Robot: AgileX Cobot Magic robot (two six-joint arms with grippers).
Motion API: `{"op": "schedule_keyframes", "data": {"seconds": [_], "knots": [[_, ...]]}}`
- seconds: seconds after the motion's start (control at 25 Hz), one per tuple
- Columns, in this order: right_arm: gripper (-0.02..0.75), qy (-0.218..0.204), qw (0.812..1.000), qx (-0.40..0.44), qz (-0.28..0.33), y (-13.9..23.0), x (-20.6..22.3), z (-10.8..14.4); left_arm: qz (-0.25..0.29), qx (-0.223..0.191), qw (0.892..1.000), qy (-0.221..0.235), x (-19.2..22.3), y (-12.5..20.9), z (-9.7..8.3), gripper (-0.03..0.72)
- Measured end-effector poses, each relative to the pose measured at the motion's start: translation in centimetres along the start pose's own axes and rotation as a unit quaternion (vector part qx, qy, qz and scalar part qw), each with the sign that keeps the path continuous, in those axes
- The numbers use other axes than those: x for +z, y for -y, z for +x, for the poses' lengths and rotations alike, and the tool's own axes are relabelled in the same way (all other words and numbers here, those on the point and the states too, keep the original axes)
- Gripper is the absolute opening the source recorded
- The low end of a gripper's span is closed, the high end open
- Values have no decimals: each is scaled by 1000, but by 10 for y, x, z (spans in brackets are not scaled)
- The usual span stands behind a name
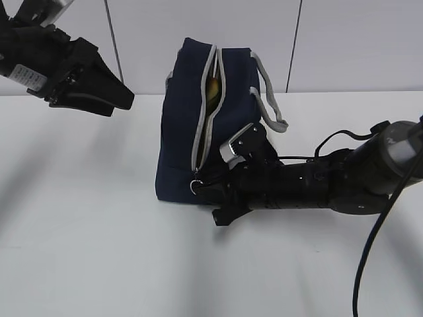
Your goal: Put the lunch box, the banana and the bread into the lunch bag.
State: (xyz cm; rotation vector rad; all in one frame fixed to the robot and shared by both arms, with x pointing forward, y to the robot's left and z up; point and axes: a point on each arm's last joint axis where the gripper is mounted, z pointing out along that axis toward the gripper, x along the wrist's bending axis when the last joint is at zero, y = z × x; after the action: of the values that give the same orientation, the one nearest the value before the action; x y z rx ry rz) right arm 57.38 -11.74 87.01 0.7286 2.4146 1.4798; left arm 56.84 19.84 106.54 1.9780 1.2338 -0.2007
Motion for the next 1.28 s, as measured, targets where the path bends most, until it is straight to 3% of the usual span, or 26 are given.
{"op": "schedule_keyframes", "data": {"seconds": [0.6, 1.28], "knots": [[-16, -8, 999, -34, 11, -10, -8, 4, 0, 0, 1000, 1, 0, 0, 0, 392], [-16, -31, 997, -69, -16, -36, -26, 14, 1, 0, 1000, 1, 0, 0, 0, 392]]}}
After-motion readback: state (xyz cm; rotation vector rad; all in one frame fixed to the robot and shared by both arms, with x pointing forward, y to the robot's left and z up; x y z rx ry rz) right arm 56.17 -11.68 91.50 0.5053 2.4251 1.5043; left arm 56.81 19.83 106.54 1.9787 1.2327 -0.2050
